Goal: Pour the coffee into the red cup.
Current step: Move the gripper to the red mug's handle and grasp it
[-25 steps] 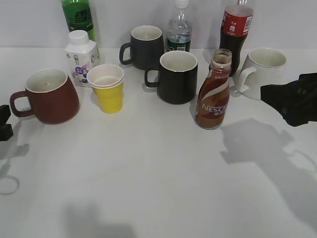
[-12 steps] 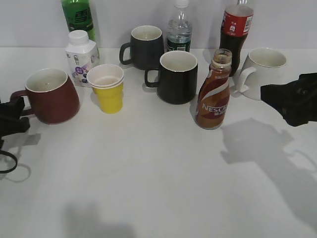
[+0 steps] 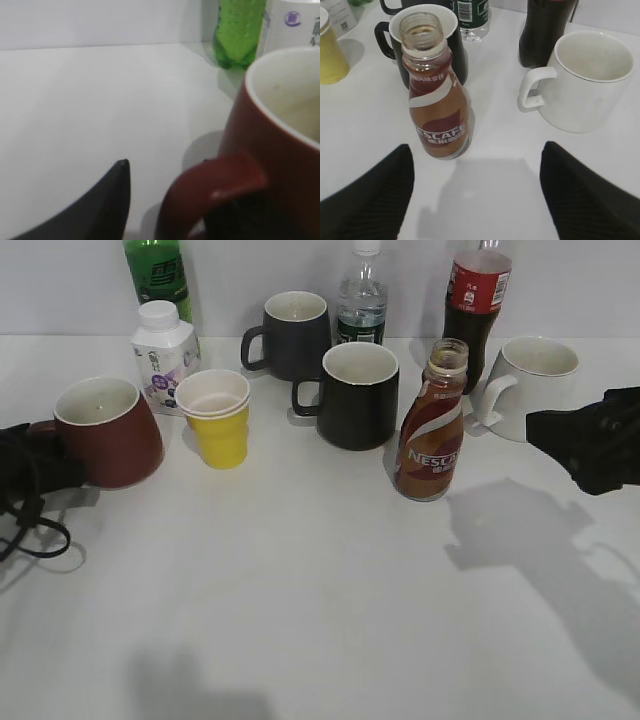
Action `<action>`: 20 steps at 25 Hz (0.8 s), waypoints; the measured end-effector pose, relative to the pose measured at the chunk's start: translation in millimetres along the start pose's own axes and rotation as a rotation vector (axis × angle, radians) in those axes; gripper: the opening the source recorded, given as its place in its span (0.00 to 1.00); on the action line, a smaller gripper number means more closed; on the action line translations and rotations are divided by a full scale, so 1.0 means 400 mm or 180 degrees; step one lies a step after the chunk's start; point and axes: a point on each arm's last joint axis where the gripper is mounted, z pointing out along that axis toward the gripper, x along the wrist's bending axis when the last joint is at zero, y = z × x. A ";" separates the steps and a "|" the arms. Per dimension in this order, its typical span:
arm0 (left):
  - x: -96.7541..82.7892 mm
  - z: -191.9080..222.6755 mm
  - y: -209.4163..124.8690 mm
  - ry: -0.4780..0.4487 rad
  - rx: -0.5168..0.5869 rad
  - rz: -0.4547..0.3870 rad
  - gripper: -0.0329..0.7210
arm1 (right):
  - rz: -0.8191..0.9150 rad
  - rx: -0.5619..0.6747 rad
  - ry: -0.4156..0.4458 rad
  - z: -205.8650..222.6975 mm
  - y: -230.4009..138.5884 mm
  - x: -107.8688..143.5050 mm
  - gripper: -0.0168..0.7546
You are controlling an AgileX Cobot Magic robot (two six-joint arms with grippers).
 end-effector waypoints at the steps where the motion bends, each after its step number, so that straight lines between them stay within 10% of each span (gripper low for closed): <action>1: -0.001 0.007 0.001 -0.0004 -0.0014 0.0000 0.45 | 0.0001 0.0000 0.0000 0.000 0.000 0.000 0.78; 8: -0.007 0.036 0.005 -0.0032 -0.0025 0.0029 0.12 | -0.0017 0.0077 0.0004 0.010 -0.007 0.000 0.78; 20: 0.003 -0.083 0.031 -0.0072 -0.0047 0.0055 0.11 | -0.0112 0.0027 0.0270 0.048 -0.015 0.062 0.78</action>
